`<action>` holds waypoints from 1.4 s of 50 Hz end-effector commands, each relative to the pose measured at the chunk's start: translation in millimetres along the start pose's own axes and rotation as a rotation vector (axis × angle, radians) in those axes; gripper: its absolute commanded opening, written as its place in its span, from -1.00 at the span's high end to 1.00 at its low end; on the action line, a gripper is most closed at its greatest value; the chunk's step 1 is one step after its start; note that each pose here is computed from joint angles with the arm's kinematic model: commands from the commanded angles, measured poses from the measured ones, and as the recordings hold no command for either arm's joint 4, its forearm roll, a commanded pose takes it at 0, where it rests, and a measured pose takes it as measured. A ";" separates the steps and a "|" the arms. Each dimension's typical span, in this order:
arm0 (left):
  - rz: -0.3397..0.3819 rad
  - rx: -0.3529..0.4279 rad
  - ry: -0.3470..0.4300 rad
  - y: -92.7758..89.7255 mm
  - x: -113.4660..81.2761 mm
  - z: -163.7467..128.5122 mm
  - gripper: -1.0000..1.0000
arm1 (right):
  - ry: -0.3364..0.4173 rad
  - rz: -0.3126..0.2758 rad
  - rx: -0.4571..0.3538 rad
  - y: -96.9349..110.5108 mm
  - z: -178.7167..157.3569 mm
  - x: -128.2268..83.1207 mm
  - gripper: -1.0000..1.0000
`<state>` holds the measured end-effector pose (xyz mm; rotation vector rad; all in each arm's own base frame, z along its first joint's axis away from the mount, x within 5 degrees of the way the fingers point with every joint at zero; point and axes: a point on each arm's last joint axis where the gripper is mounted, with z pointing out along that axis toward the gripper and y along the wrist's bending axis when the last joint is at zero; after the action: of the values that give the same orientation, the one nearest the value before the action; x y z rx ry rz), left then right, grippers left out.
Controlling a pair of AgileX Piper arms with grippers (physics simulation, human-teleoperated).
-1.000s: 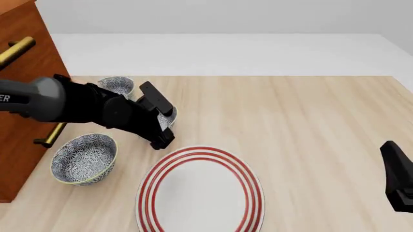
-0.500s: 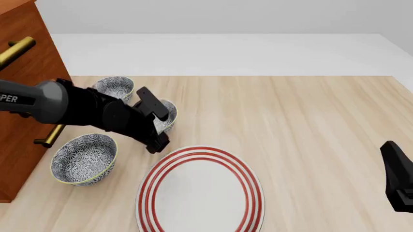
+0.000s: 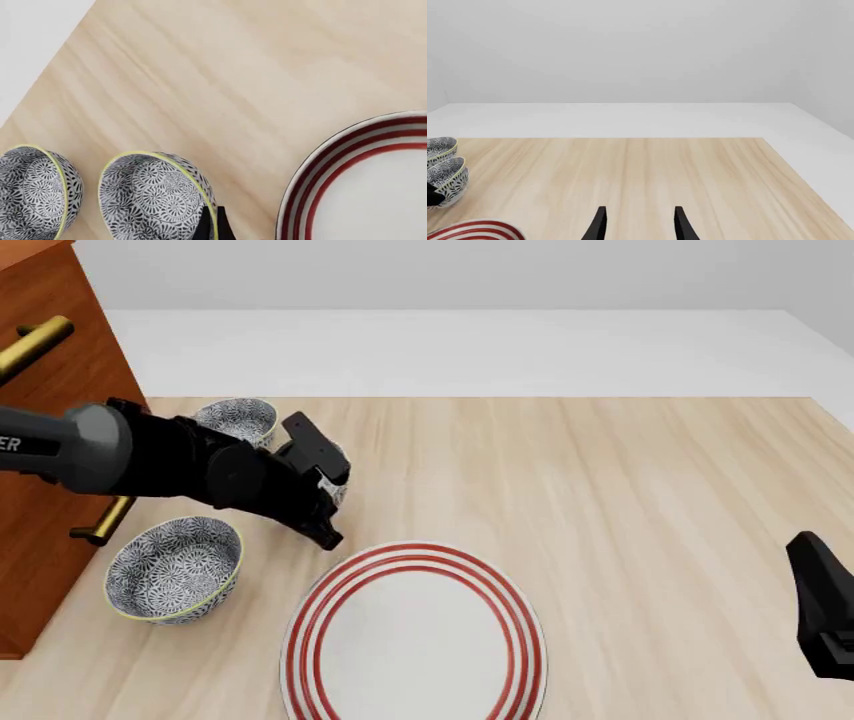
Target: Pick up the bowl and put it in the middle on the plate.
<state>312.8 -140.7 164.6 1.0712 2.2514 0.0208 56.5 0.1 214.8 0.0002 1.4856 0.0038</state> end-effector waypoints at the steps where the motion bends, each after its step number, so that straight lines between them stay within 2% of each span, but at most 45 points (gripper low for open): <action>1: 0.007 0.004 -0.025 -5.5 -5.3 -9.5 1.00 | 0.000 0.000 0.000 0.0 0.0 0.0 -1.00; 8: 0.010 -0.003 -0.061 -6.6 -13.2 -23.1 1.00 | 0.000 0.000 0.000 0.0 0.0 0.0 -1.00; 22: 0.076 0.030 -0.143 -31.2 -33.2 -61.3 1.00 | 0.000 0.000 0.000 0.0 0.0 0.0 -1.00; 30: 0.125 0.067 -0.159 -50.0 -36.5 -72.9 1.00 | 0.000 0.000 0.000 0.0 0.0 0.0 -1.00; 37: 0.149 0.074 -0.184 -54.6 -41.8 -87.7 1.00 | 0.000 0.000 0.000 0.0 0.0 0.0 -1.00; 41: 0.141 0.099 -0.219 -65.0 -50.6 -105.3 1.00 | 0.000 0.000 0.000 0.0 0.0 0.0 -1.00; 54: 0.195 0.154 -0.272 -89.6 -50.6 -135.5 1.00 | 0.000 0.000 0.000 0.0 0.0 0.0 -1.00; 59: 0.208 0.162 -0.286 -92.8 -50.8 -143.6 1.00 | 0.000 0.000 0.000 0.0 0.0 0.0 -1.00; 70: 0.241 0.203 -0.290 -109.2 -38.2 -150.9 1.00 | 0.000 0.000 0.000 0.0 0.0 0.0 -1.00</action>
<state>190.5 -202.5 273.0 1.3099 1.9240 -0.2236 56.5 0.1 214.8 0.0003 1.4855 0.0038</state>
